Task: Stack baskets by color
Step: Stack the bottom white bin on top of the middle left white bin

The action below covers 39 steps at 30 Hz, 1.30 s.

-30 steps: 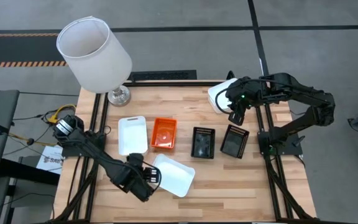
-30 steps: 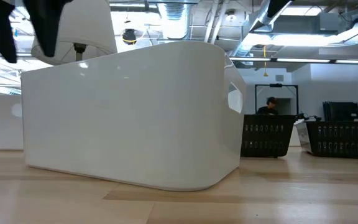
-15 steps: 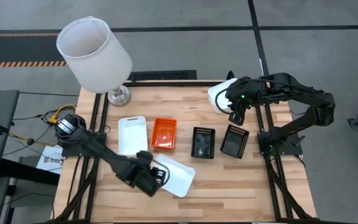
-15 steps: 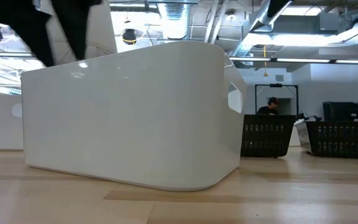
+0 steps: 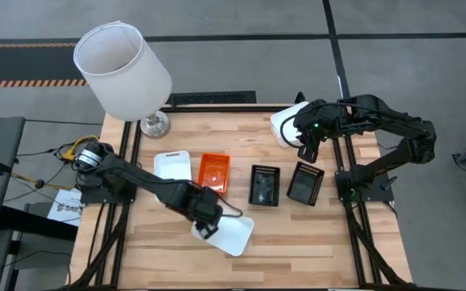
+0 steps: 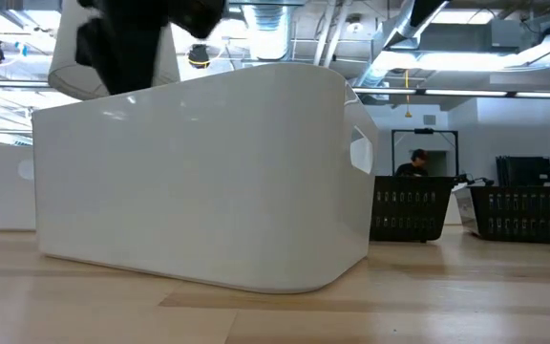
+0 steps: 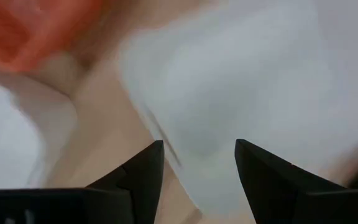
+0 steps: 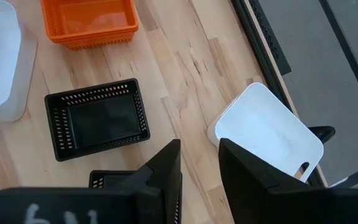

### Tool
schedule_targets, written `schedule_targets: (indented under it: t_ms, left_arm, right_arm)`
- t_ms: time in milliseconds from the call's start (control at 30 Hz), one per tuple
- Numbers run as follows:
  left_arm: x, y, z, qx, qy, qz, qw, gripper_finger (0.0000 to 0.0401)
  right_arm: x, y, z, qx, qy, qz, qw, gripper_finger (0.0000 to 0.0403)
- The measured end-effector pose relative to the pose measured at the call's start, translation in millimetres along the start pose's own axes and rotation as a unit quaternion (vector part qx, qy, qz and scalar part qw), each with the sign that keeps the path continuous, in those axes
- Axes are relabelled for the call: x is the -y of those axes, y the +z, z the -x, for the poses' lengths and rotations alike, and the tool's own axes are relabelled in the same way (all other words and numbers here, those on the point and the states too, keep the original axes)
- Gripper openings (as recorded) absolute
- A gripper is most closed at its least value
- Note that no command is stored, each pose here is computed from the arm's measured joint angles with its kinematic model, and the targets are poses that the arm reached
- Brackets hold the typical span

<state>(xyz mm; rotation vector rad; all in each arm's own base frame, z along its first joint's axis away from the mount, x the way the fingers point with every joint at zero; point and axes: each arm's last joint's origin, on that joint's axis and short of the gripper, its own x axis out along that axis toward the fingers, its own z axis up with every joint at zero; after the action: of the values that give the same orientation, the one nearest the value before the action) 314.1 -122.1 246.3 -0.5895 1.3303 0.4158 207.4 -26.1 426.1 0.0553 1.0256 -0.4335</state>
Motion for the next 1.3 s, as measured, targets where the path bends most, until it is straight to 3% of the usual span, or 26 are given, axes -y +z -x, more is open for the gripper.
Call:
schedule_targets:
  t_ms: [100, 167, 300, 433, 567, 733, 833, 1067, 1300]
  left_arm:
    - [5, -12, 8, 0.007, -0.013, -0.062, 0.998, 0.0186]
    - [9, -20, 11, 0.021, -0.012, -0.131, 0.991, 0.0186]
    - [21, -33, 12, 0.045, -0.023, -0.261, 0.964, 0.0186]
    - [35, -37, 13, 0.1, -0.048, -0.346, 0.932, 0.0186]
    - [40, -35, 14, 0.14, -0.044, -0.393, 0.908, 0.0186]
    - [50, -34, -7, 0.103, -0.073, -0.419, 0.899, 0.0186]
    - [60, -35, -15, 0.114, -0.095, -0.441, 0.885, 0.0186]
    - [63, -35, -34, 0.09, -0.082, -0.471, 0.874, 0.0186]
    - [66, -37, -58, 0.054, -0.087, -0.519, 0.849, 0.0181]
  right_arm:
    - [0, 0, 0, 0.0, 0.0, 0.0, 1.0, 0.0133]
    - [0, 0, 0, 0.001, 0.0, 0.002, 1.0, 0.0132]
    - [0, 0, 0, 0.002, 0.0, 0.002, 1.0, 0.0134]
    - [0, 0, 0, 0.002, 0.0, 0.003, 1.0, 0.0133]
    - [0, 0, 0, 0.002, 0.0, 0.003, 1.0, 0.0133]
    - [0, 0, 0, 0.001, 0.001, 0.003, 1.0, 0.0134]
    - [0, 0, 0, 0.0, 0.001, 0.003, 1.0, 0.0133]
    - [0, 0, 0, -0.002, 0.001, 0.003, 1.0, 0.0134]
    - [0, 0, 0, 0.0, 0.001, 0.002, 1.0, 0.0134]
